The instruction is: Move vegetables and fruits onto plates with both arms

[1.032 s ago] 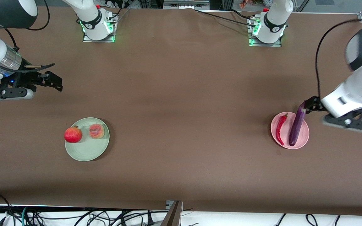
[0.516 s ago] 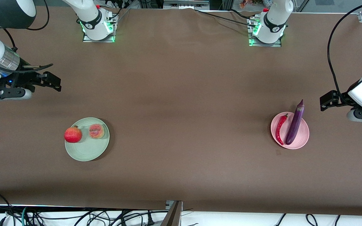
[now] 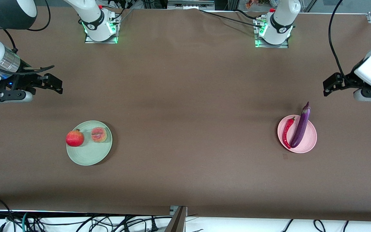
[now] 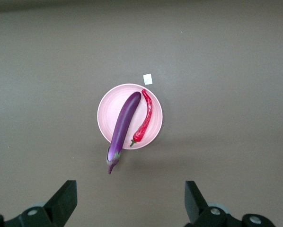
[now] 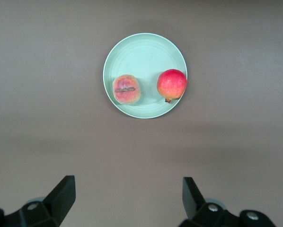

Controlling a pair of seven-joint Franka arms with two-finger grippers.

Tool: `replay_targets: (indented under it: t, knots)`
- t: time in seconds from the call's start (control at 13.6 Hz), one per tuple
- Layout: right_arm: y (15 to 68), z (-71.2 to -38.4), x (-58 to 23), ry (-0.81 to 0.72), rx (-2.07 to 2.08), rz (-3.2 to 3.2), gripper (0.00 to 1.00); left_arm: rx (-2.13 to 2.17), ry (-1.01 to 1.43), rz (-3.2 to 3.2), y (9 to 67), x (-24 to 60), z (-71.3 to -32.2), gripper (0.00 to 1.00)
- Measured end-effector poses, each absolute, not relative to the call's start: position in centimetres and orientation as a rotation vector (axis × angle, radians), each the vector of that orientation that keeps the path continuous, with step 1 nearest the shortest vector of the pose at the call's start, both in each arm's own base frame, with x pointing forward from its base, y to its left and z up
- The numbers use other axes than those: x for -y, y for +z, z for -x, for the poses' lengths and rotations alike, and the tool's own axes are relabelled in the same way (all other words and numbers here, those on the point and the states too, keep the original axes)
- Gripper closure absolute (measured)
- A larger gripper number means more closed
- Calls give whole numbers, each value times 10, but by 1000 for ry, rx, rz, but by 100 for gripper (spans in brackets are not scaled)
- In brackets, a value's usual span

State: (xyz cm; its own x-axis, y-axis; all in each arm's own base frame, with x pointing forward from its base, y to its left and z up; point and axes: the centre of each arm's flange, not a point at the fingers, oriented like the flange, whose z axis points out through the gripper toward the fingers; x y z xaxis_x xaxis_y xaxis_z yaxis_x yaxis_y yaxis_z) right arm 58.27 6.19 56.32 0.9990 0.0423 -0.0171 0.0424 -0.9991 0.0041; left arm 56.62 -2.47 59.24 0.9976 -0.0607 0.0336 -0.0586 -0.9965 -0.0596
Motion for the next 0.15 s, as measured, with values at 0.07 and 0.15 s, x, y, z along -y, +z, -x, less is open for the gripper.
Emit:
replay_targets:
  t: [0.07, 0.15]
  knots:
    - [563, -583, -62, -26, -67, -3136, 0, -93, -44, 3081, 590, 25, -561, 0]
    - [563, -583, -62, -26, -67, -3136, 0, -95, -30, 3081, 588, 25, -559, 0]
